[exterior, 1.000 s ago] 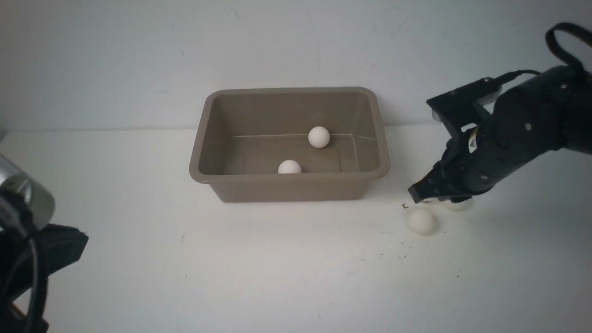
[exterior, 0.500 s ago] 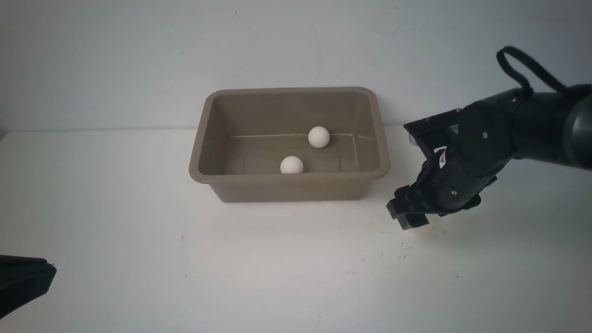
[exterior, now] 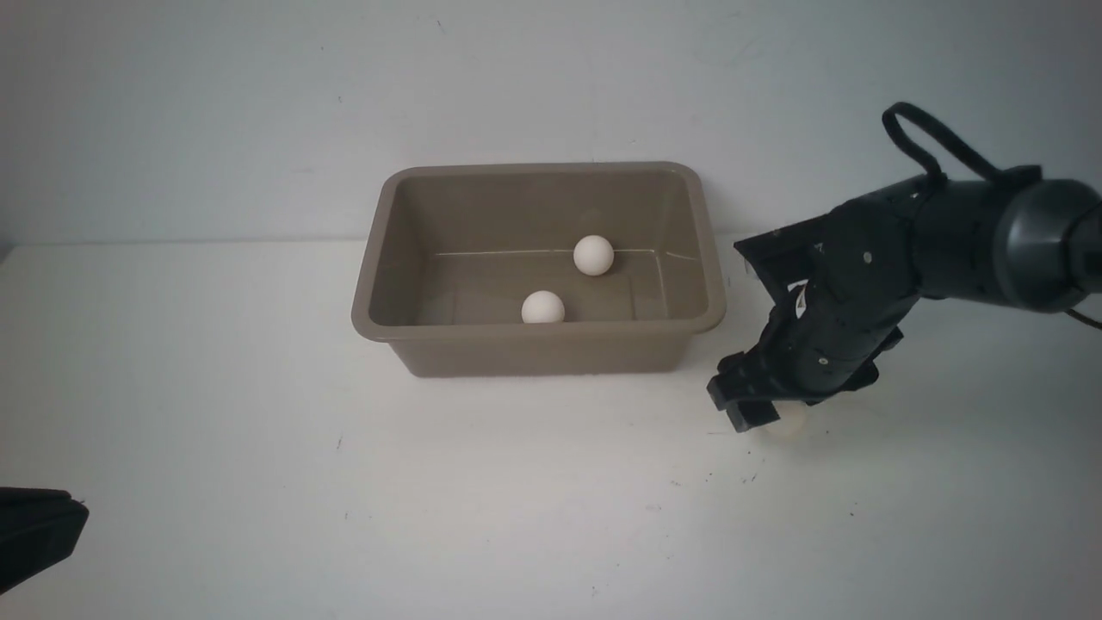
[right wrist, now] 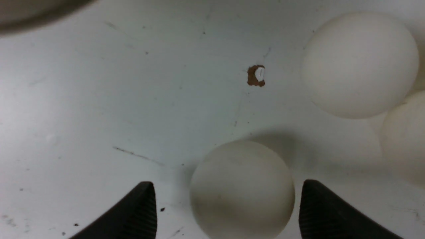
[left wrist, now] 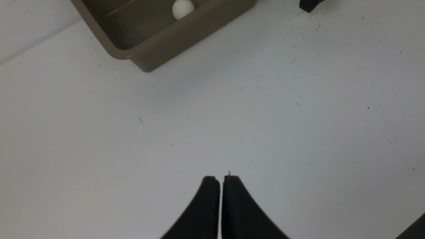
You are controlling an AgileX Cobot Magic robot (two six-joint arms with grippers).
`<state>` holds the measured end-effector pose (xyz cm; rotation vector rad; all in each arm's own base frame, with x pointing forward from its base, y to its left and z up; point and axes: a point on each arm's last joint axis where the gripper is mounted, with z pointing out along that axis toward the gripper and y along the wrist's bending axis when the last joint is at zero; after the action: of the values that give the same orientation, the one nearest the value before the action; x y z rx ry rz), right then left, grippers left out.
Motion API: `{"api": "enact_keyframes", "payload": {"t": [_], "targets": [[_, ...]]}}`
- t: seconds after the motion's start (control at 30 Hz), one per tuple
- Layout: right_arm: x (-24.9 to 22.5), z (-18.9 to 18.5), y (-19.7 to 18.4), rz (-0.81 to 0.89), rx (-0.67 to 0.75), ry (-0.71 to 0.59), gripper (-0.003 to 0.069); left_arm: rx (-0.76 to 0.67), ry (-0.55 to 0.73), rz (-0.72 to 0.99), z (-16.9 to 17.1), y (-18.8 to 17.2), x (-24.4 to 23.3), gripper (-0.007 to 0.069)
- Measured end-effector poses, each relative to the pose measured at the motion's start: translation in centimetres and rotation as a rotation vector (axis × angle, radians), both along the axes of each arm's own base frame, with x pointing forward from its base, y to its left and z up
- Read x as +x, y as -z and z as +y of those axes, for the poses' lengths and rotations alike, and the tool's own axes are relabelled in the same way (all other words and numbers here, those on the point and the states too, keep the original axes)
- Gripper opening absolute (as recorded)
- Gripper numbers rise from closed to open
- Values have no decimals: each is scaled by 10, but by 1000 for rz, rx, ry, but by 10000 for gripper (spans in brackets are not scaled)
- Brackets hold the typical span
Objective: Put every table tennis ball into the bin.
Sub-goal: Use the right arm to clamp the table tennis ball closest to it
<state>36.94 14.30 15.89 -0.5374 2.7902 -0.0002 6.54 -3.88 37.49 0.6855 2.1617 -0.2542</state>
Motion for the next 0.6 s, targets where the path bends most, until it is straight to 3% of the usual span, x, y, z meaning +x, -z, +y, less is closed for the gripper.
{"api": "enact_keyframes", "payload": {"t": [0.13,0.33,0.6], "targets": [[2,-2,7,3,-33,13,480,0,0,0,0,0,0,-4],[3,-5,9,-5,-62,22,355,1,0,3,0,0,0,-4],[-5,-8,0,57,-86,2,360,1,0,3,0,0,0,-4]]}}
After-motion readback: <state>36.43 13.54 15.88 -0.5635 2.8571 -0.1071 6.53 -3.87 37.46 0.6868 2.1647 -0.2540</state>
